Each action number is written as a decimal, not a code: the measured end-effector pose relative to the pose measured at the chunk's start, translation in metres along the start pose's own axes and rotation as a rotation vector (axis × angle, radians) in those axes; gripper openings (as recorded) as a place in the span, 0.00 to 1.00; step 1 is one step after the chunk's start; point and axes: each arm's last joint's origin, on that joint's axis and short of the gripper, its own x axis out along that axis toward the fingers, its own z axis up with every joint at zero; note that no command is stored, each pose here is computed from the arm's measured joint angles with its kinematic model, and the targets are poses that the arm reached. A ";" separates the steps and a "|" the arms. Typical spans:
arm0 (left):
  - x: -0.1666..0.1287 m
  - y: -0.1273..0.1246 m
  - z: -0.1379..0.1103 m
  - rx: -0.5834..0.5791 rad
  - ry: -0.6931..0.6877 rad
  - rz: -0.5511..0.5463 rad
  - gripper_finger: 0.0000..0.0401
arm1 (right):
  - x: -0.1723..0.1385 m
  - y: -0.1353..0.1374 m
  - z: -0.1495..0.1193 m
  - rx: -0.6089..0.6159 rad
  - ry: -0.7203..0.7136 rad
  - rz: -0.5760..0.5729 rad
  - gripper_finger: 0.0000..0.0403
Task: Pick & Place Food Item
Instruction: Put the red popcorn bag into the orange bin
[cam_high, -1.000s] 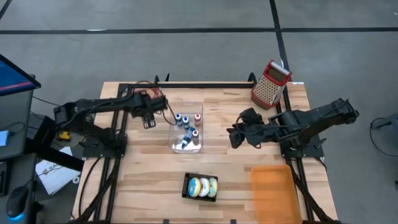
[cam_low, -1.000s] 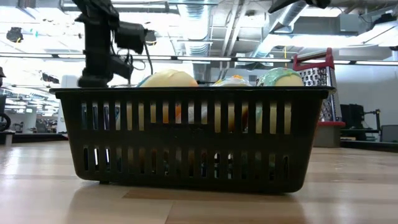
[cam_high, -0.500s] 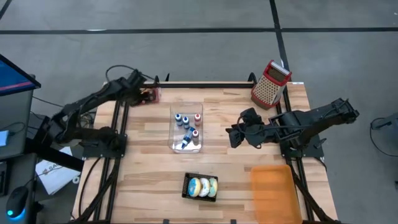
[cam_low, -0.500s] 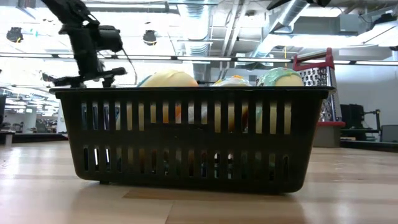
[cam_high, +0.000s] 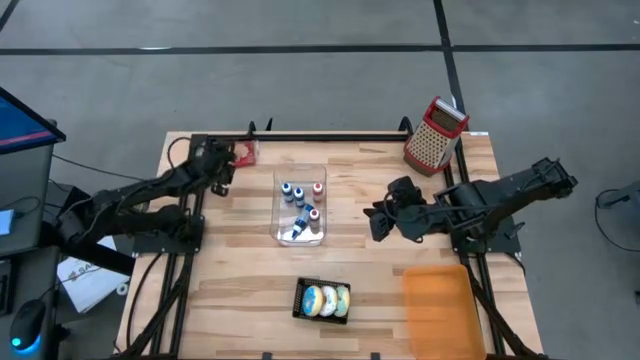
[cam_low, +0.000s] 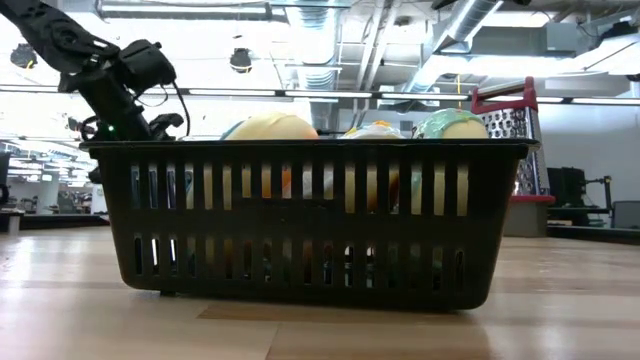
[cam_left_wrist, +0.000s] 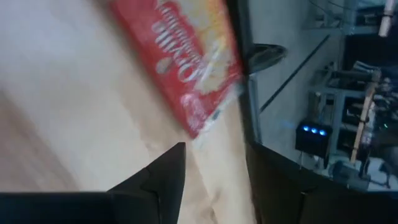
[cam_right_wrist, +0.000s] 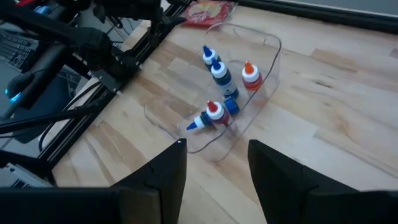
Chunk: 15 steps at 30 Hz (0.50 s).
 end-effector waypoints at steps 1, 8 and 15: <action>0.001 0.002 -0.002 -0.014 -0.005 0.009 0.41 | -0.001 0.000 -0.001 -0.002 0.002 0.003 0.41; 0.017 0.010 -0.008 -0.054 -0.056 0.056 0.41 | 0.000 0.000 -0.001 0.047 0.019 0.006 0.41; 0.039 0.015 -0.014 -0.091 -0.070 0.078 0.41 | 0.002 -0.002 0.002 0.126 0.008 -0.009 0.41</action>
